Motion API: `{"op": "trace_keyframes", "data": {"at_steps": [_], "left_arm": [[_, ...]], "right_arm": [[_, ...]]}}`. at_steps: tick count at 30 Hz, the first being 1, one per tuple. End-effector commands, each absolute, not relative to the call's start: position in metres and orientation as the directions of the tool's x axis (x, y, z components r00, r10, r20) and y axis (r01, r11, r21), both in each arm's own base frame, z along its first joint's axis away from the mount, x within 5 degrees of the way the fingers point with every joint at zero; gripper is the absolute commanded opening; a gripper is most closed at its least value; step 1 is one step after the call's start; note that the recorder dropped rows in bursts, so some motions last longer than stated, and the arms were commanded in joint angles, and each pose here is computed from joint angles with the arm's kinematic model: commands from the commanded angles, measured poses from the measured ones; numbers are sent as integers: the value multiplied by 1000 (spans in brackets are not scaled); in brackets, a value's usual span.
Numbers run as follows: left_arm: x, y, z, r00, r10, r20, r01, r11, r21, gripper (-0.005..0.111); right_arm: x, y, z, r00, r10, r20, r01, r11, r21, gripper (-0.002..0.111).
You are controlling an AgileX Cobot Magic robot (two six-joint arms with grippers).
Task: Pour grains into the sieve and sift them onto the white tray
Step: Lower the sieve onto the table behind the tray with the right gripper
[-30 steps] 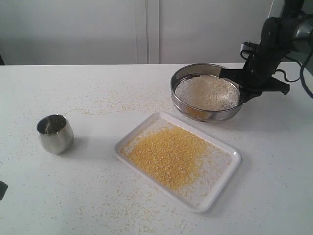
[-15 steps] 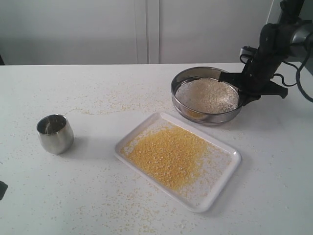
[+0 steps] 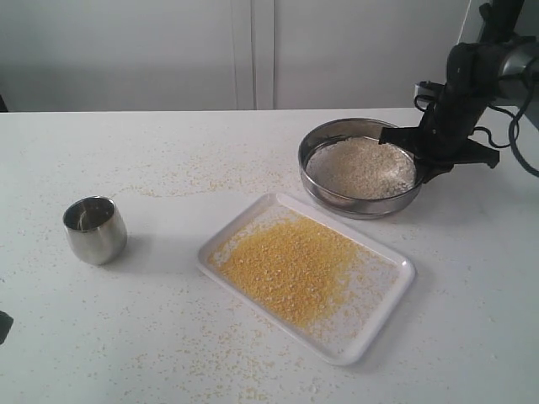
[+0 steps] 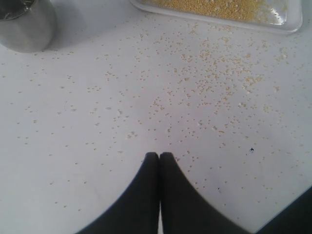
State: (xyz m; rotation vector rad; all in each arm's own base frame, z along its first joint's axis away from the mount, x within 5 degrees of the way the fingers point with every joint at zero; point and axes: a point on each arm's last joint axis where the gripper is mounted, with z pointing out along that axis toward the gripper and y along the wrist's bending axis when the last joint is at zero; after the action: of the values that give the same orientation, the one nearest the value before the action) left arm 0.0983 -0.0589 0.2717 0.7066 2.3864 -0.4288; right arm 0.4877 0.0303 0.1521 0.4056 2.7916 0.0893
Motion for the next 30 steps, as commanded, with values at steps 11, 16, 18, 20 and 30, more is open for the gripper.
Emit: {"op": "trace_keyframes", "data": {"at_steps": [11,16,18,20,30], "left_arm": [[97,-60,274,-671,379,-638,584,800,-138,0],[97,-60,274,-671,379,-638,584,800,-138,0],[97,-60,274,-671,379,-638,584,800,-138,0],[97,-60,274,-671,379,-638,584,800,-138,0],[97,-60,274,-671,379,-638,584,800,-138,0]], "right_arm": [[488,27,158,-902,308,-301,286,951,115,0],[486,27,157,-905,319,-280,299,948,111,0],[486,27,157,-902,330,-278,310,944,114,1],[486,27,157,-902,330,-278,310,944,114,5],[486,27,157,-901,334,-278,314,943,115,17]]}}
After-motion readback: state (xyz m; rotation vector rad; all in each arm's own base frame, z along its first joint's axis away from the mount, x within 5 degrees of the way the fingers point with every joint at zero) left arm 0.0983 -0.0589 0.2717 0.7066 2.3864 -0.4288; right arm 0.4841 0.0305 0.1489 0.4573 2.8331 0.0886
